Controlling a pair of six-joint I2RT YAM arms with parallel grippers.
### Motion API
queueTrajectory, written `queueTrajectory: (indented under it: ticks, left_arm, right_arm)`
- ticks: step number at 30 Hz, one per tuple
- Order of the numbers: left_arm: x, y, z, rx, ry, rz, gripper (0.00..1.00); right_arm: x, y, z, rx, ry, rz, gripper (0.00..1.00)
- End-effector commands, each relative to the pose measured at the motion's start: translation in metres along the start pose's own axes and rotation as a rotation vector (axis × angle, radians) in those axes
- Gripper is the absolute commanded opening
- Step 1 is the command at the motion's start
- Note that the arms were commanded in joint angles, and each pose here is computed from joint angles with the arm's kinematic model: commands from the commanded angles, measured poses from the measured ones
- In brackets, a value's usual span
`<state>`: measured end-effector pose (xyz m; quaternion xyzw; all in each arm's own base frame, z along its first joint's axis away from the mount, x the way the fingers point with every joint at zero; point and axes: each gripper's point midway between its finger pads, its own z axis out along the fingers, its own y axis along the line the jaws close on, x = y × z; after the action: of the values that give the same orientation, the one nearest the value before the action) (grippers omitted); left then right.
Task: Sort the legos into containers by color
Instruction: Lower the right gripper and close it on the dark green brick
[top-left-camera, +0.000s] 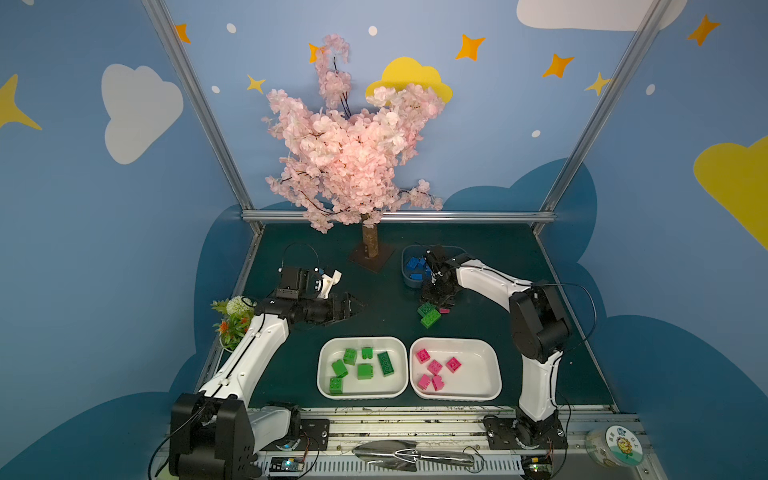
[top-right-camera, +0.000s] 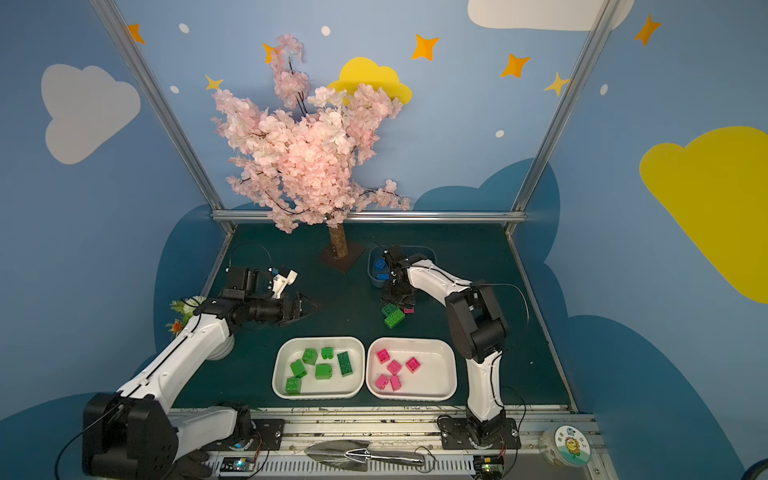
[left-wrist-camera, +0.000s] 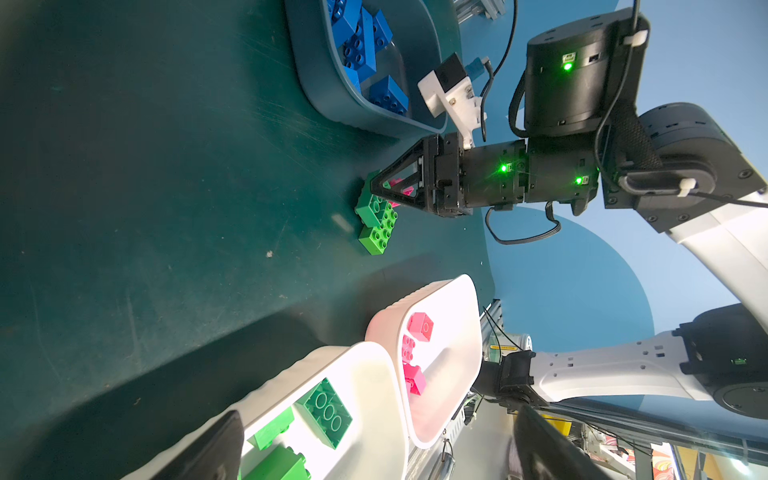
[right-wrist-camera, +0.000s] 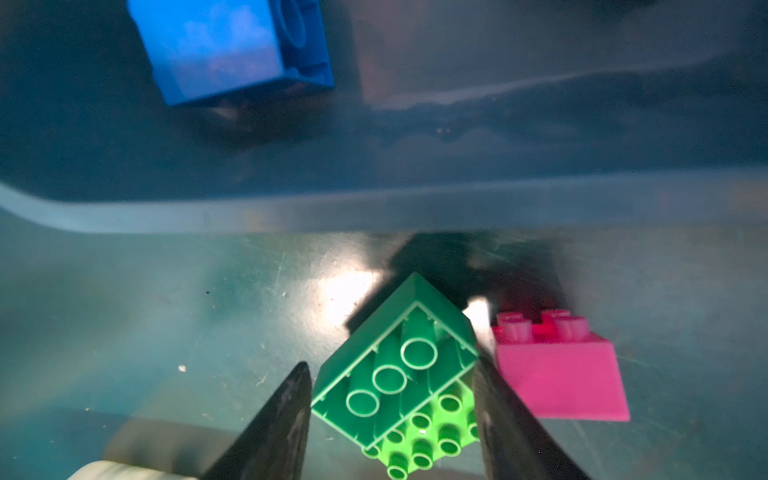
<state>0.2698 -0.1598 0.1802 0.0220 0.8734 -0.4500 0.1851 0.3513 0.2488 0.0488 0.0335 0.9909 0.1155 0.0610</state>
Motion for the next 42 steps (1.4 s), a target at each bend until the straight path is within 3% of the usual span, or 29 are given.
queueTrajectory:
  ticks: [1,13,31,42]
  left_arm:
    - [0.002,0.000,0.000,0.008,0.010,0.015,0.99]
    - [0.001,0.002,0.004,0.015,0.017,0.014,0.99]
    - [0.005,0.005,0.003,0.003,0.026,0.011,0.99]
    - [0.009,0.006,0.003,0.000,0.030,0.013,0.99]
  right_arm:
    - [0.006,0.002,0.010,-0.006,0.045,0.006,0.62]
    - [0.006,-0.009,-0.019,0.020,-0.056,0.039,0.69]
    - [0.005,0.020,0.018,-0.084,0.034,0.011,0.67]
    - [0.009,0.020,0.028,0.019,0.048,-0.075,0.65]
